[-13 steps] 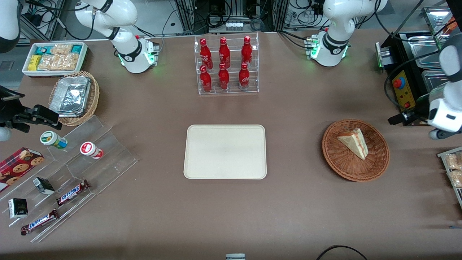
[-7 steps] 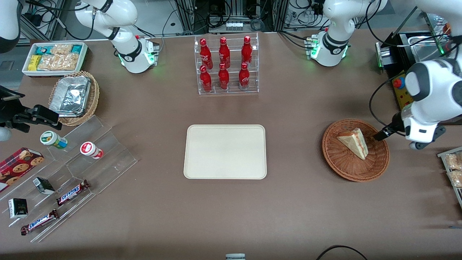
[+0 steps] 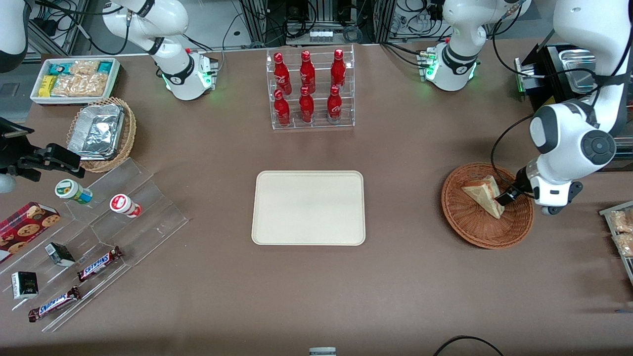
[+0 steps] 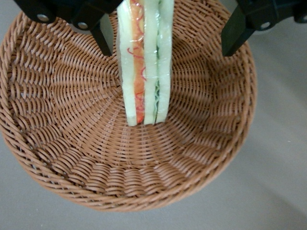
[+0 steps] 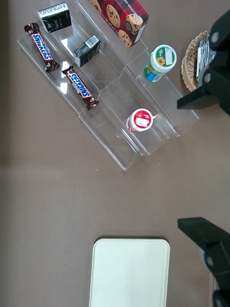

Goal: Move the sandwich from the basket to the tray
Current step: 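Lower the open left gripper around the sandwich and close it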

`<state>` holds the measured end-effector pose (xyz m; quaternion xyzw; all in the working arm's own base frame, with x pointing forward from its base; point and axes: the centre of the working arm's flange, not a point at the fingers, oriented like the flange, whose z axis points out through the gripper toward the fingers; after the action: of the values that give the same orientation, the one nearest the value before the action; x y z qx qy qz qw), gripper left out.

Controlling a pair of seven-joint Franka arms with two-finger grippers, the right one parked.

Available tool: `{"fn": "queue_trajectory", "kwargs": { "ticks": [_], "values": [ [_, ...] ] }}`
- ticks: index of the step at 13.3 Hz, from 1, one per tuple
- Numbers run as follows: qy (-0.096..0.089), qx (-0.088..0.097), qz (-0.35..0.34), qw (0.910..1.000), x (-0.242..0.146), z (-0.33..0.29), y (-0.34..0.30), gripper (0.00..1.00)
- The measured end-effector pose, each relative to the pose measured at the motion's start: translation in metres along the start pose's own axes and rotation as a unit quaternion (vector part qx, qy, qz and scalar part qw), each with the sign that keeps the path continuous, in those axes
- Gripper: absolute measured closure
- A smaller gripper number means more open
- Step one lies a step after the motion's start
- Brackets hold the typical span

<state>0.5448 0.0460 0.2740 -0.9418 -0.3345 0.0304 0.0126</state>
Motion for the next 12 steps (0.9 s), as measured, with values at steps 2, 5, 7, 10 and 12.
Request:
{"fn": "queue_trajectory", "kwargs": {
  "ticks": [2, 5, 7, 10, 12],
  "values": [
    [0.002, -0.002, 0.001, 1.0000, -0.006, 0.015, 0.004, 0.00],
    [-0.004, 0.002, 0.001, 1.0000, -0.012, 0.026, 0.001, 0.00],
    [-0.010, 0.006, 0.001, 0.9999, -0.016, 0.032, 0.000, 0.00],
    [-0.022, 0.015, -0.001, 0.9996, -0.030, 0.045, 0.006, 0.04],
    [-0.025, 0.018, -0.001, 0.9995, -0.033, 0.050, 0.008, 0.15]
  ]
}}
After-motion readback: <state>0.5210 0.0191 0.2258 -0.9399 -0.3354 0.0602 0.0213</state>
